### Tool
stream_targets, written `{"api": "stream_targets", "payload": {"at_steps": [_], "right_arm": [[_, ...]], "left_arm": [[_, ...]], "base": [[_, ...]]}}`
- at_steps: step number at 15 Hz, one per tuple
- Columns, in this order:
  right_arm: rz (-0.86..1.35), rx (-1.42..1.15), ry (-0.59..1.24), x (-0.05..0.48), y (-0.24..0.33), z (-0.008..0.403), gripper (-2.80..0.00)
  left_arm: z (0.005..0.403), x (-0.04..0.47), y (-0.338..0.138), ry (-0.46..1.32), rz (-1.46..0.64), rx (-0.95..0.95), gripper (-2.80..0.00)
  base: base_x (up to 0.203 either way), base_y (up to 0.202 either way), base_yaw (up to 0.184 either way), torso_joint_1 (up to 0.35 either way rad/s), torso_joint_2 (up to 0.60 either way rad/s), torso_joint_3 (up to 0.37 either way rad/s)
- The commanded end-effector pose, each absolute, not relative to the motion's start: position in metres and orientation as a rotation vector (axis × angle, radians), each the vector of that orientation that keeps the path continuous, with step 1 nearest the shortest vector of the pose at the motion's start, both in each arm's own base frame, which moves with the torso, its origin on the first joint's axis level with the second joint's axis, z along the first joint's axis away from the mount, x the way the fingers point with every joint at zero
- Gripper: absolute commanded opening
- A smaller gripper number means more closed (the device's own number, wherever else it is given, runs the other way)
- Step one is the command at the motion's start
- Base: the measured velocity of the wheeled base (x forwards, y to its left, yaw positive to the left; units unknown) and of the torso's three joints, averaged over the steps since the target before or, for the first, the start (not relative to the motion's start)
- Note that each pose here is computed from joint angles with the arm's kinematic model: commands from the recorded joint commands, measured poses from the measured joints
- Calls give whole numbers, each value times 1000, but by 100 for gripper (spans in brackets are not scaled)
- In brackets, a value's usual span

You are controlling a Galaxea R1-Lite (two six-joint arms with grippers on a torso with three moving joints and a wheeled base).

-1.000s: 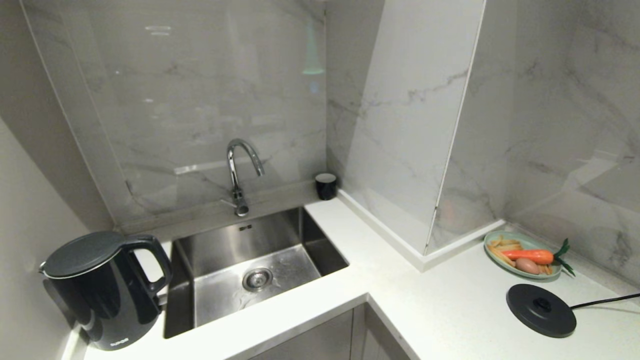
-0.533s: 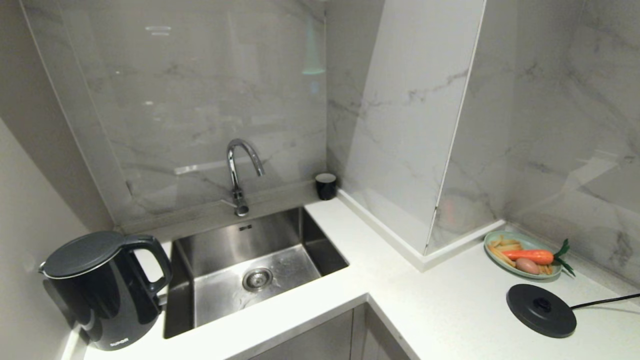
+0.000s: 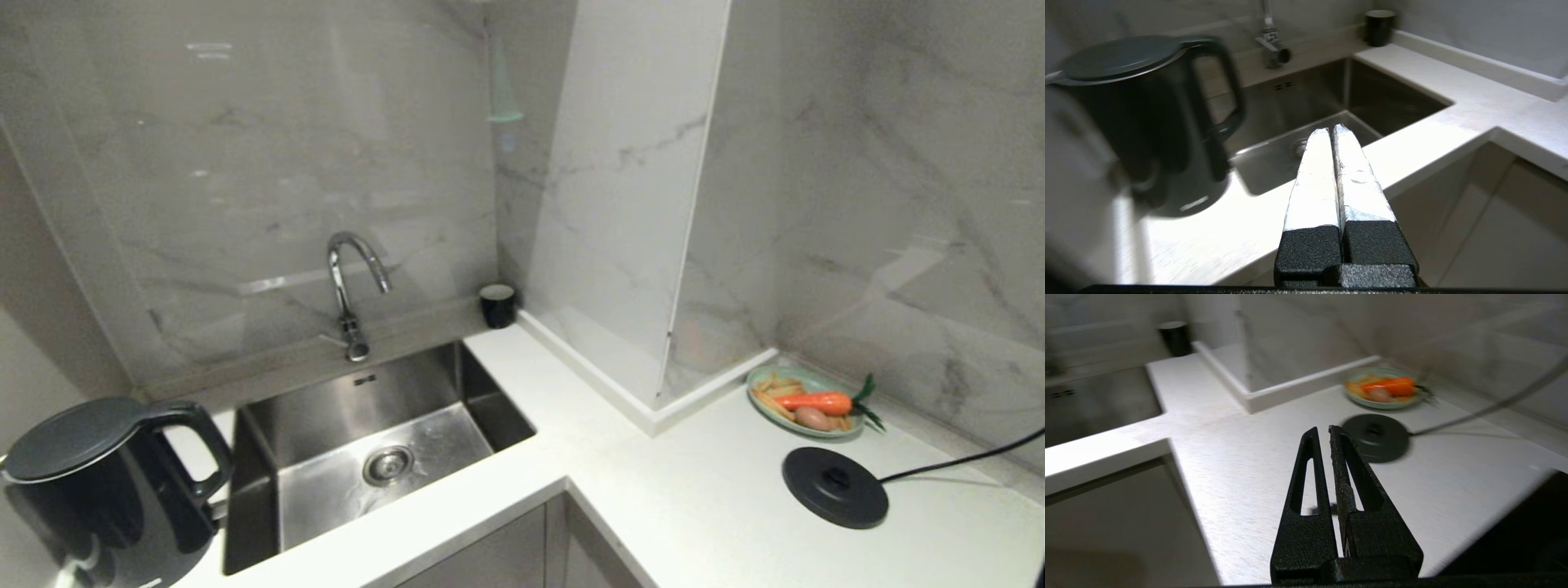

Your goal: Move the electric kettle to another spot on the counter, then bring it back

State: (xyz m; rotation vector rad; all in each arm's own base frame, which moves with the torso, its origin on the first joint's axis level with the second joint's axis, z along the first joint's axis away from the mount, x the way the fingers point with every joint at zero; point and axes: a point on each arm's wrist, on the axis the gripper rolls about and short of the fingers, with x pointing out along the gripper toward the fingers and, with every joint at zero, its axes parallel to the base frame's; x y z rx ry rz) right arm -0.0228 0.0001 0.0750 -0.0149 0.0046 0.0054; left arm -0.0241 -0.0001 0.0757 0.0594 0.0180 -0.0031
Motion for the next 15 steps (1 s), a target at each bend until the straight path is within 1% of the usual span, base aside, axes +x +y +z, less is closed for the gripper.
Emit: {"api": "stream_targets", "payload": {"at_steps": [1,15], "right_arm": [[6,-15,5,-23,0,75,-280],[6,-15,5,-23,0,75,-280]], "left_arm": [[76,-24,0,21,-4,60,-280],[76,-24,0,23,-7,60,-280]], "base": [[2,6,-176,-2,7,2],[1,8,-176,2,2,3]]}}
